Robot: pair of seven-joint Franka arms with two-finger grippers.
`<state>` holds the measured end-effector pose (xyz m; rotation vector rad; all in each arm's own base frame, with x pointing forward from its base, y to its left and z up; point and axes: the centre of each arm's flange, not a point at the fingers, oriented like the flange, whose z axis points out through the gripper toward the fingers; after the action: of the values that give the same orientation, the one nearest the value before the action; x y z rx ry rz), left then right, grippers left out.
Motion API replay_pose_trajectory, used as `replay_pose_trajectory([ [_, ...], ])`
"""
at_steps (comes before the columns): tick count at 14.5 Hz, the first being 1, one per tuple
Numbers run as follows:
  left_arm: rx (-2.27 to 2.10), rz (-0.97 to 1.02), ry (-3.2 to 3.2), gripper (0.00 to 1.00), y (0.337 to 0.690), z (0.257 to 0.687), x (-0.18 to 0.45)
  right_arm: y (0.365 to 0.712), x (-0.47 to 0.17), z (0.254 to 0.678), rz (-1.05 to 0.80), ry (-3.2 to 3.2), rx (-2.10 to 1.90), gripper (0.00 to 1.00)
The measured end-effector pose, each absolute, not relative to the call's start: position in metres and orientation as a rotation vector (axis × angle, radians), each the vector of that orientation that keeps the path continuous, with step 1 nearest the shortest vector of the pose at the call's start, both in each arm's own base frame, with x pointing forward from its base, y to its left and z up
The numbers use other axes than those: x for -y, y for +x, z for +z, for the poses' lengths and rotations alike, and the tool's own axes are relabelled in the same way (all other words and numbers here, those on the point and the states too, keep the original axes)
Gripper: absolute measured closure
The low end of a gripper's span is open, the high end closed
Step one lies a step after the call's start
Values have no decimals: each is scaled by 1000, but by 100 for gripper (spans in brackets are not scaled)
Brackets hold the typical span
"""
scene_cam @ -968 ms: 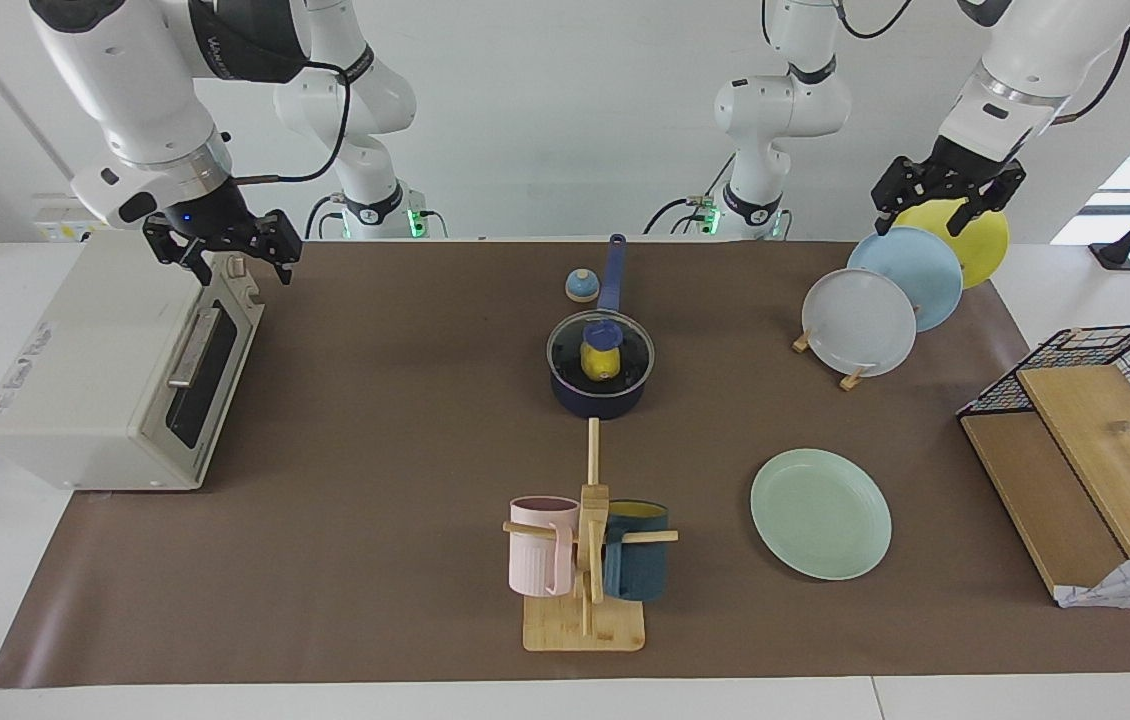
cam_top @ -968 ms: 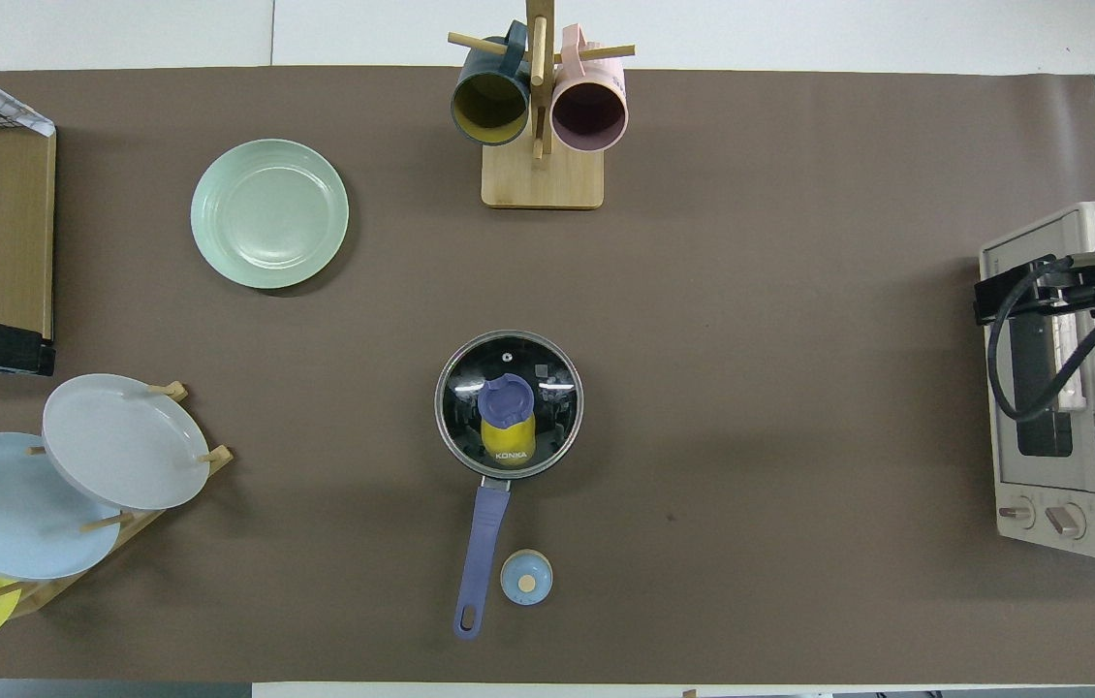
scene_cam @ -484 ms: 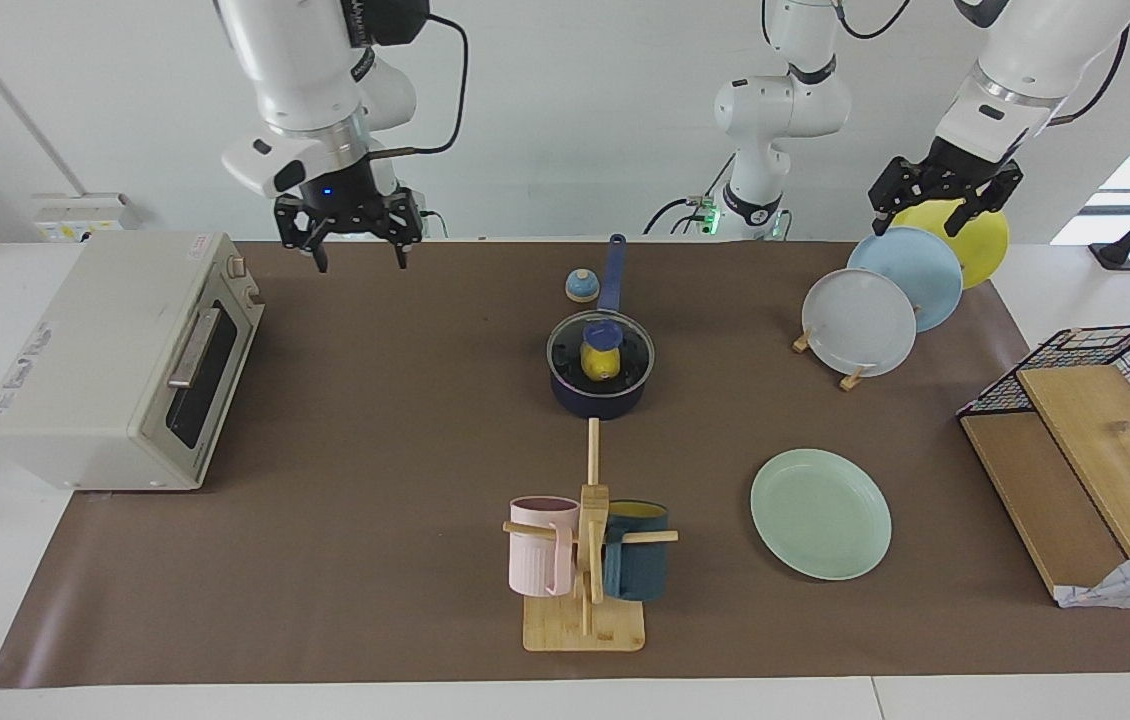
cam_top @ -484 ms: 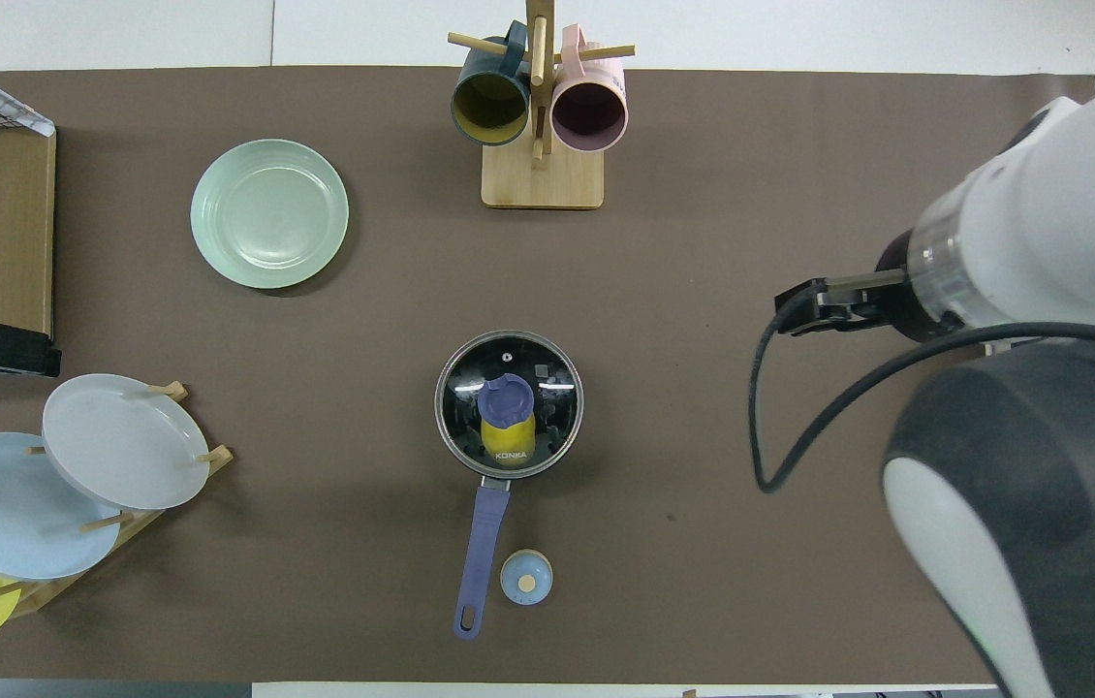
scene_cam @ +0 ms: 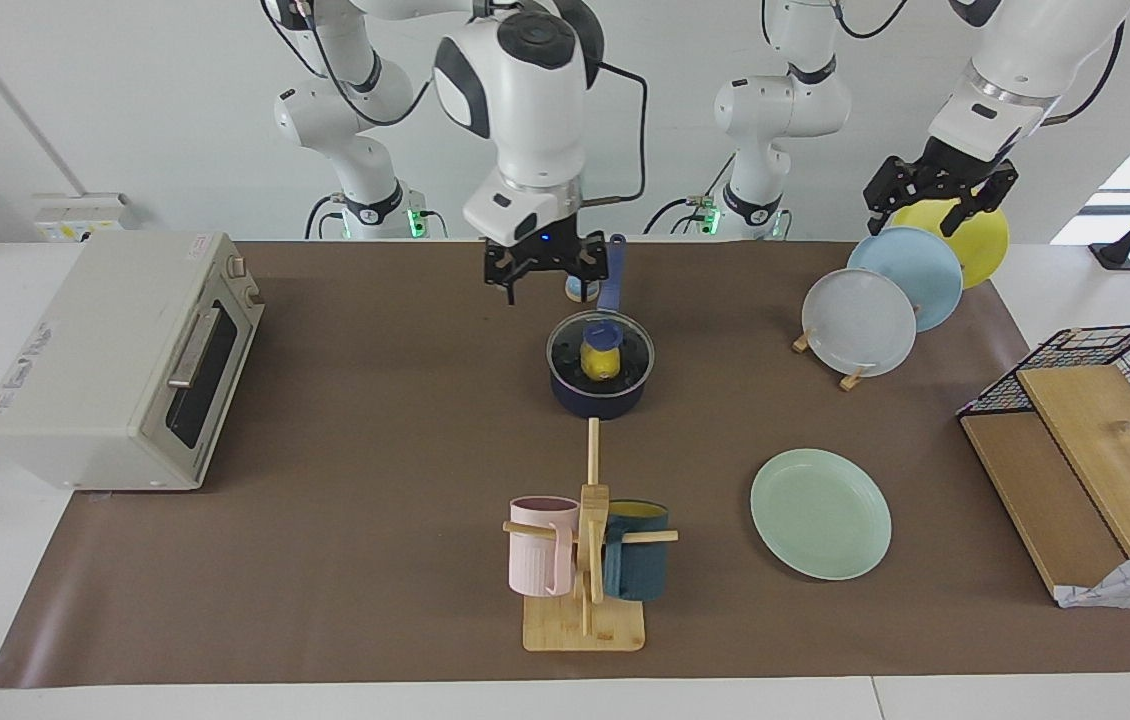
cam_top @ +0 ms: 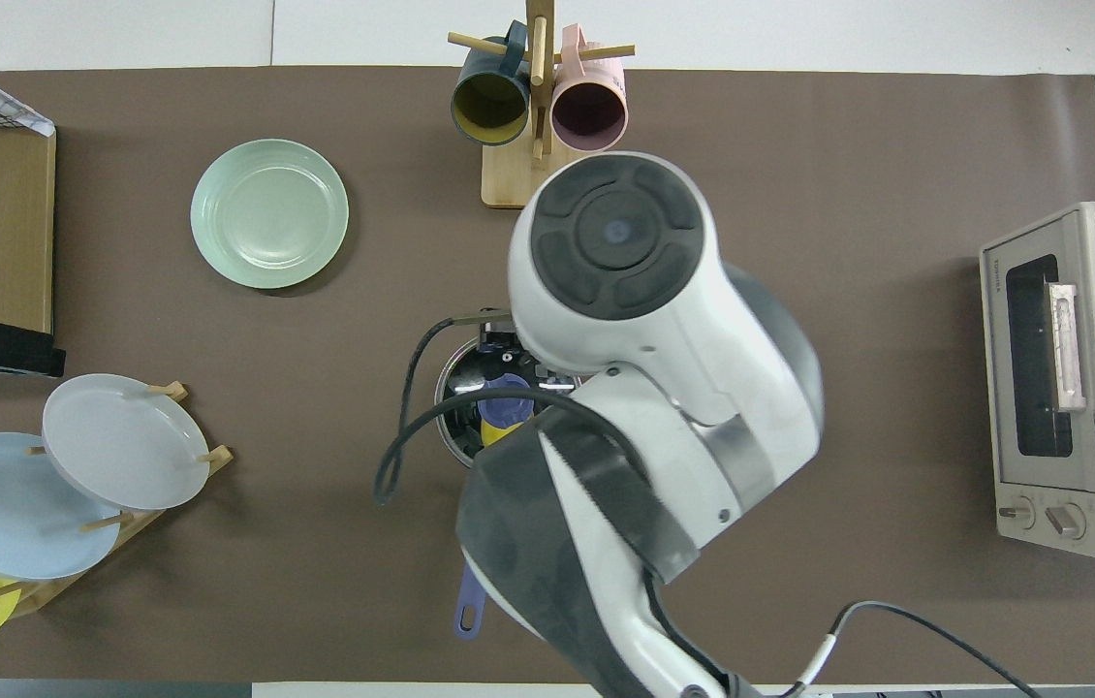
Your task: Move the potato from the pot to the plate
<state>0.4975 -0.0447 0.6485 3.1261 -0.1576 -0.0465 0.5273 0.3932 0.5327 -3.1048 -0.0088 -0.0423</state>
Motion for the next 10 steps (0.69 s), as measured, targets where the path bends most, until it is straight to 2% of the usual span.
replay_pose_trajectory([
  [5,83,-39,3129,0,498,649,44,507,-449,475,-62,-3127,56,0],
  [10,-3,-17,3130,0,499,650,47,490,-456,415,-34,-3150,102,0],
])
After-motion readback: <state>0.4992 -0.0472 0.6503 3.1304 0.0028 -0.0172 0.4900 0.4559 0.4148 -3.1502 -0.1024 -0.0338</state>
